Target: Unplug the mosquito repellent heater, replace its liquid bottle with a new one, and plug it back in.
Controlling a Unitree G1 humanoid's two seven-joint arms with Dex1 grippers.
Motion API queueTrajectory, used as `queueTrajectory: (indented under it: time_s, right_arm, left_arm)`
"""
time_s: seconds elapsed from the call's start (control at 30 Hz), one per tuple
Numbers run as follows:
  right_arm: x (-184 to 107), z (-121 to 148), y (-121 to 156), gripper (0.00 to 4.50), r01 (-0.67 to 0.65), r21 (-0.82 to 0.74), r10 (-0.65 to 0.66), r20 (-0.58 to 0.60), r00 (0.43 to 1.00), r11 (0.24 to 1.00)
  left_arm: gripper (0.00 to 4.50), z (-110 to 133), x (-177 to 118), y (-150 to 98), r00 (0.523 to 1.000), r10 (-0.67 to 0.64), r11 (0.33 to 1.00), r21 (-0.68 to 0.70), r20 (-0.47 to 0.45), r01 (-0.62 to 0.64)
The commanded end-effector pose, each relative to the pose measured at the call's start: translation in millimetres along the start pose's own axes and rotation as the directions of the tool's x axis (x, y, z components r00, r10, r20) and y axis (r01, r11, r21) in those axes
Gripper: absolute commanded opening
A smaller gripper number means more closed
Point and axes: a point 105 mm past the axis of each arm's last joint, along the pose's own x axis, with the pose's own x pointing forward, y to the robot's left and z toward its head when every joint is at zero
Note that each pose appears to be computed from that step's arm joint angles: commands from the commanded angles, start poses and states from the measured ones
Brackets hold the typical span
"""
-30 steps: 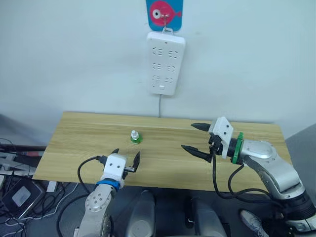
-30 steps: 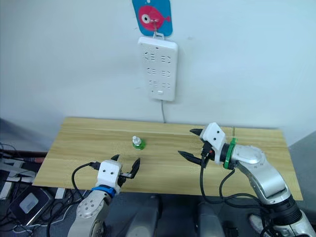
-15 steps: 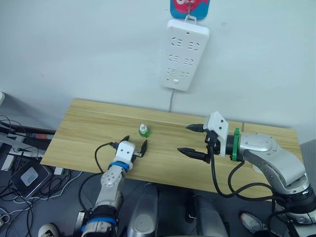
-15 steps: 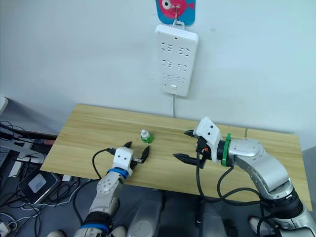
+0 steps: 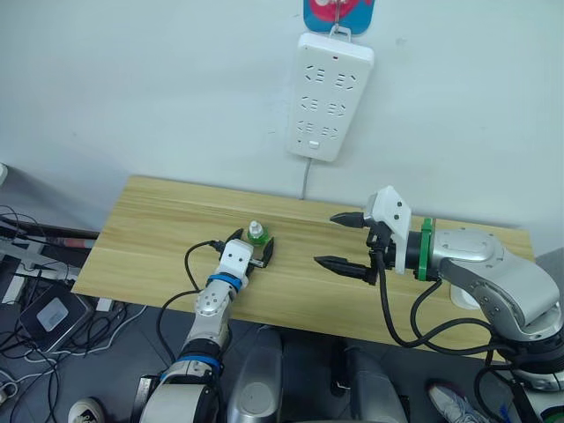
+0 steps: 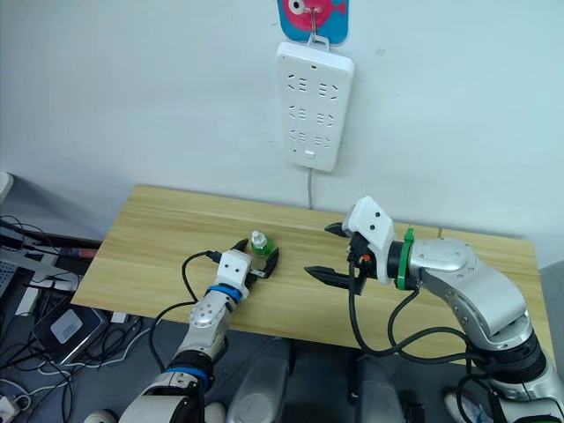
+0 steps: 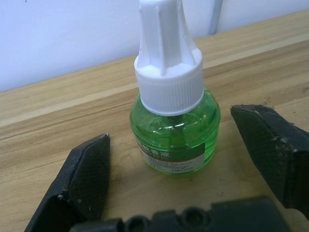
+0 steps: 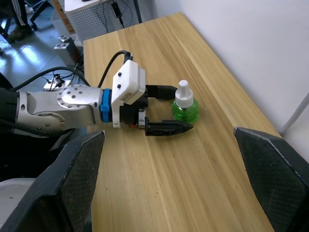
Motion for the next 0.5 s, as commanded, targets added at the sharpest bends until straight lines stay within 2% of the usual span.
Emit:
queueTrajectory:
  time_s: [0.03,0.17,0.33,0.43,0.47,0.5]
  right_arm:
    - [-4,11,4,4.5,0.005,-0.024,-0.004,0.041,0.999,1.0]
    - [-3,6,8,4.5,0.004,-0.009,-0.003,0.034,0.999,1.0]
    - [0,-3,12,4.5,0.022,0.015,-0.023,0.034,0.999,1.0]
    - [-3,-13,8,4.5,0.067,0.017,-0.068,0.025,0.997,0.998]
    - [-4,-15,7,4.5,0.081,0.018,-0.082,0.027,0.996,0.997]
    - [-7,-15,6,4.5,0.091,0.017,-0.091,0.033,0.995,0.996]
  left_arm:
    - [3.39,-9,-3,-9,1.0,-0.014,1.0,-0.002,-0.02,0.014]
    - [2.25,-8,-3,-8,1.0,-0.003,1.0,0.008,-0.015,0.003]
    - [2.2,0,-3,-6,1.0,-0.02,0.999,0.044,0.009,0.02]
    - [2.2,14,-1,-23,0.981,-0.192,0.977,0.101,0.02,0.189]
    - [2.2,22,-1,-33,0.961,-0.276,0.956,0.111,0.025,0.271]
    - [2.2,34,-3,-45,0.921,-0.39,0.915,0.13,0.029,0.383]
